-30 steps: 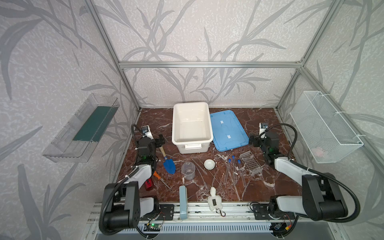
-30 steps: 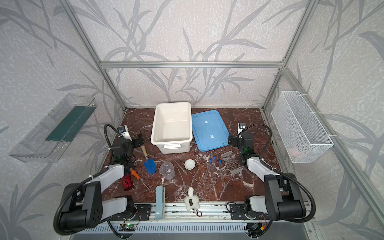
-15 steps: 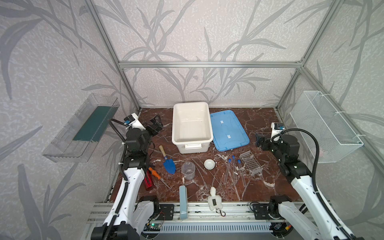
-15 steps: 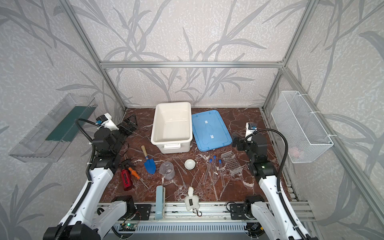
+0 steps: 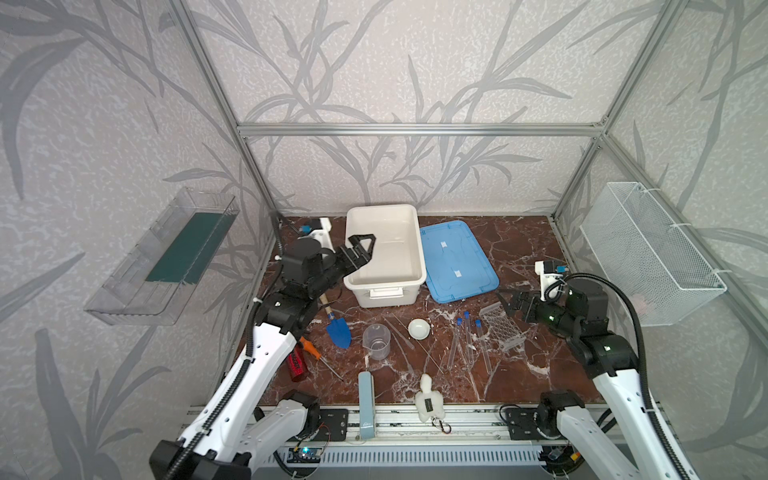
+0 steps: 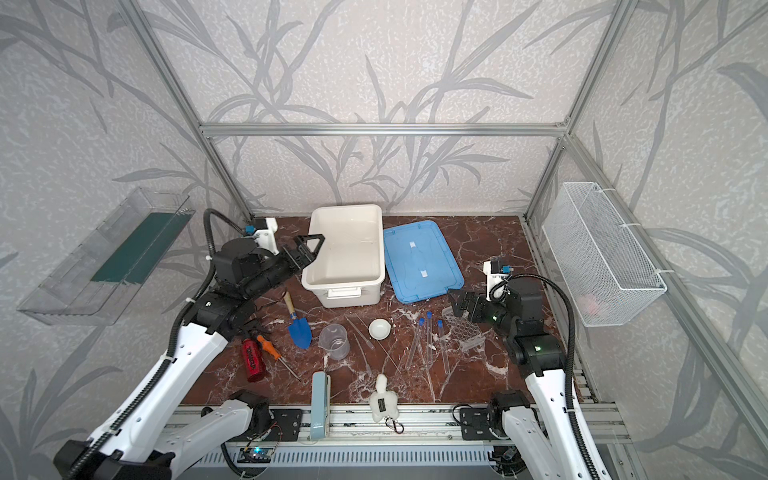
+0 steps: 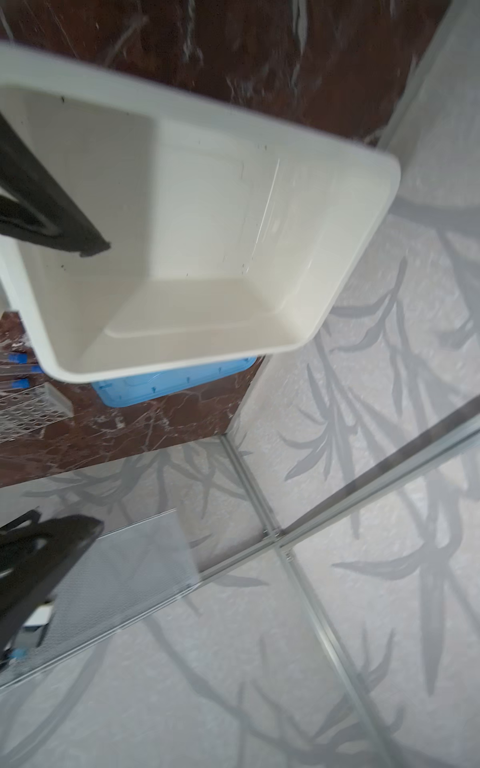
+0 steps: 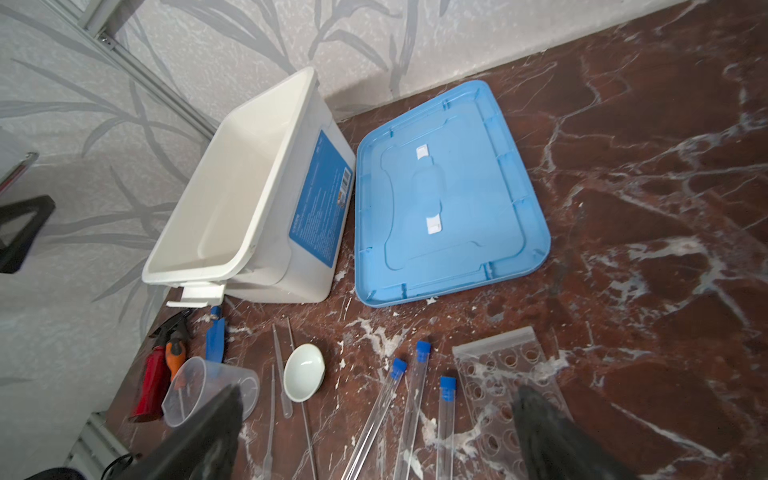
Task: Organize the chemistry lab equipment
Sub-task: 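Move the left gripper over the blue-capped test tubes beside the rack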
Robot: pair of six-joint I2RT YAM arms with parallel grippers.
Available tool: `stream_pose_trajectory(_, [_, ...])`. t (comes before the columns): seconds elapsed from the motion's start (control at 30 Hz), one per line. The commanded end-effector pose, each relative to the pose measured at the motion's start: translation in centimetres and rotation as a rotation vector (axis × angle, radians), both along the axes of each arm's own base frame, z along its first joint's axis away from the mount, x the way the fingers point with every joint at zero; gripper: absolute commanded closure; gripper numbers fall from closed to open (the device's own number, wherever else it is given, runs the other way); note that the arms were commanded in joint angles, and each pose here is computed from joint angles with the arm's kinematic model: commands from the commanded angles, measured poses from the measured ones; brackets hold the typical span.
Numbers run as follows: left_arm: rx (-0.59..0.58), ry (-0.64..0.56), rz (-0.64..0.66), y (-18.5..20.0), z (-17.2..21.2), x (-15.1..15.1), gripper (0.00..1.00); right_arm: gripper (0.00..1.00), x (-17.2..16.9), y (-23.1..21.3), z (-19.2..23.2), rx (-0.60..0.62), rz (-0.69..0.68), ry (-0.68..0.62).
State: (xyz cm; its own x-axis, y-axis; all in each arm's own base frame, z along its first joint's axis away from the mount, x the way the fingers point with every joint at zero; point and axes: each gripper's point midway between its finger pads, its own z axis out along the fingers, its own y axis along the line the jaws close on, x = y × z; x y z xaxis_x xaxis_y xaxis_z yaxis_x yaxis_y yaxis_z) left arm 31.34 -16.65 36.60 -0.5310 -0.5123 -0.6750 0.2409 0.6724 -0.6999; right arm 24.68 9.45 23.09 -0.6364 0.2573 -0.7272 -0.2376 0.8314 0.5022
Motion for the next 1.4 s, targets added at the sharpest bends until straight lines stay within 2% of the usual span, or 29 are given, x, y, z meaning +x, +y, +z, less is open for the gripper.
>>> stream_pose_trajectory(0.0, [0.250,0.120,-0.022,-1.4,-3.2,-1.8,0.01,0.01,-2.3,1.0,0.4,0.032,0.065,0.079])
stream_pose_trajectory(0.1, [0.409,0.173,-0.118,-5.4,-4.5,-3.2,0.05,0.01,-3.2,1.2,-0.2,0.042,0.073,0.142])
stream_pose_trajectory(0.23, [0.615,0.221,-0.252,-11.0,-7.3,-5.5,0.06,0.01,-3.8,1.5,-1.3,0.070,0.083,0.198])
stream_pose_trajectory(0.43, [0.622,0.266,-0.437,-18.4,-11.5,-9.4,0.12,0.01,-4.0,0.3,-3.9,0.040,0.006,0.286])
stream_pose_trajectory(0.53, [0.677,0.289,-0.464,-19.8,-14.2,-10.5,0.17,0.01,-3.9,-0.1,-5.6,0.038,-0.024,0.320])
stream_pose_trajectory(0.67, [0.696,0.365,-0.517,-21.2,-18.5,-11.7,0.20,0.05,-3.9,-0.7,-7.6,0.042,-0.067,0.374])
stream_pose_trajectory(0.77, [0.698,0.388,-0.544,-22.0,-20.6,-11.9,0.22,0.05,-3.9,-1.1,-7.7,0.046,-0.093,0.351])
stream_pose_trajectory(0.9, [0.715,0.438,-0.580,-23.2,-23.2,-12.2,0.32,0.05,-3.5,-2.2,-7.3,0.027,-0.152,0.335])
stream_pose_trajectory(0.97, [0.770,0.492,-0.582,-23.3,-25.7,-12.2,0.34,0.05,-3.1,-2.8,-7.2,0.031,-0.183,0.328])
stream_pose_trajectory(1.1, [0.843,0.518,-0.574,-23.1,-28.7,-11.8,0.38,0.05,-2.9,-3.1,-7.1,0.063,-0.185,0.321])
stream_pose_trajectory(1.23, [0.928,0.570,-0.511,-21.8,-30.9,-11.1,0.49,0.05,-2.9,-3.1,-7.2,0.070,-0.183,0.321])
stream_pose_trajectory(1.37, [0.920,0.587,-0.544,-22.2,-32.2,-11.4,0.50,0.06,-2.8,-3.3,-7.3,0.066,-0.190,0.322])
